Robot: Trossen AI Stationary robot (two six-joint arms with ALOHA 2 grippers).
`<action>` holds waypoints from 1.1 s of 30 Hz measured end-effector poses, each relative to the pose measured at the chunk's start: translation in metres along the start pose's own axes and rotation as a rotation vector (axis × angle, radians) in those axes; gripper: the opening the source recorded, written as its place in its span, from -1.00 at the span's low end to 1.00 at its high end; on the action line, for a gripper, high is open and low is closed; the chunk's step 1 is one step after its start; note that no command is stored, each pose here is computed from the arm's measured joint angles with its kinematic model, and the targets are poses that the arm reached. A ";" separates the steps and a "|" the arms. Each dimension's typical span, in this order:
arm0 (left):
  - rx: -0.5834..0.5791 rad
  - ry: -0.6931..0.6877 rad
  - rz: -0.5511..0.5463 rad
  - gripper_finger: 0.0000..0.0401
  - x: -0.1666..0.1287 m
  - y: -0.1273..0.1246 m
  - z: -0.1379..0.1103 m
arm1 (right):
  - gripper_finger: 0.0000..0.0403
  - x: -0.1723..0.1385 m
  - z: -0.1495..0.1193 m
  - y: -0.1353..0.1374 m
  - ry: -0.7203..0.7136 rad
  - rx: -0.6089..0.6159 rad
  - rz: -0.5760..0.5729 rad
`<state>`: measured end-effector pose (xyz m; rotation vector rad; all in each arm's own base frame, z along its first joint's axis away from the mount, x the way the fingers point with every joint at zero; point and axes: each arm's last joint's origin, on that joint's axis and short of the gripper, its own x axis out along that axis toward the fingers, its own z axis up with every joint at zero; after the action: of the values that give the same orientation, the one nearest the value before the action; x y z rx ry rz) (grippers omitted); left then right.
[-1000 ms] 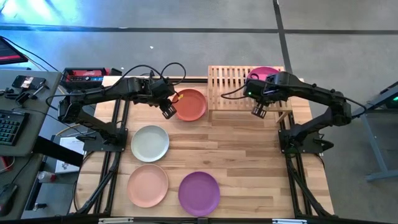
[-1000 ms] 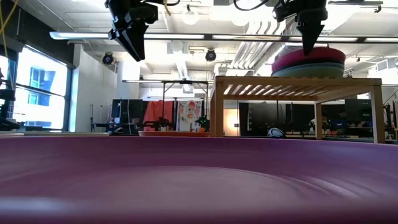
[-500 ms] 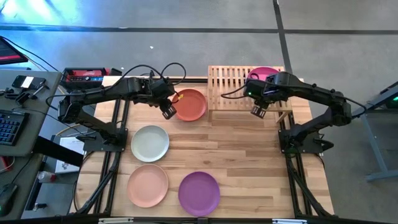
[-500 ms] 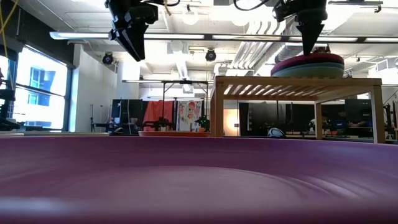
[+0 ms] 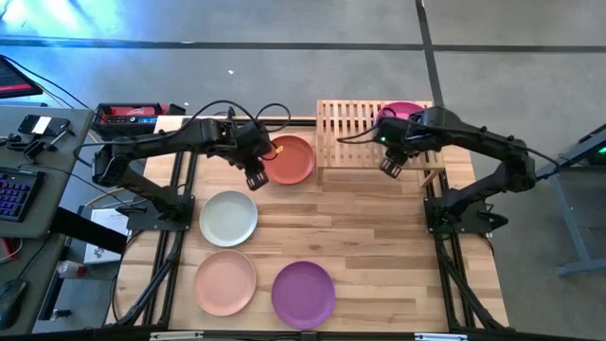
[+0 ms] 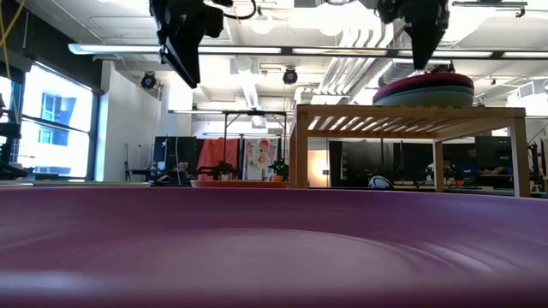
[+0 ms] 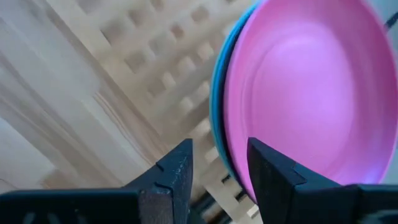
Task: Place and stack plates onto a shelf
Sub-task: Put the white plate on the shelf
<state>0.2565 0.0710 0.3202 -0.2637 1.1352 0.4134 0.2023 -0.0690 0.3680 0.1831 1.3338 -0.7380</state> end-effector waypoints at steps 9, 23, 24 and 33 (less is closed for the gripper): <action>0.212 0.040 0.002 -0.40 0.013 -0.002 0.004 | -0.37 -0.061 0.007 -0.021 -0.228 0.136 0.115; -0.087 0.274 -0.097 -0.40 0.030 -0.027 -0.009 | -0.38 -0.092 0.005 -0.034 -0.342 0.246 0.168; -0.123 0.273 -0.090 -0.40 0.029 -0.029 -0.010 | -0.38 -0.092 0.005 -0.033 -0.340 0.261 0.174; -0.317 0.252 0.008 -0.40 0.028 -0.055 -0.017 | -0.38 -0.092 0.005 -0.031 -0.293 0.405 0.281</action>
<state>0.2766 0.0200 0.2877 -0.6018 1.3155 0.5791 0.1842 -0.0600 0.4627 0.5534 0.8486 -0.7552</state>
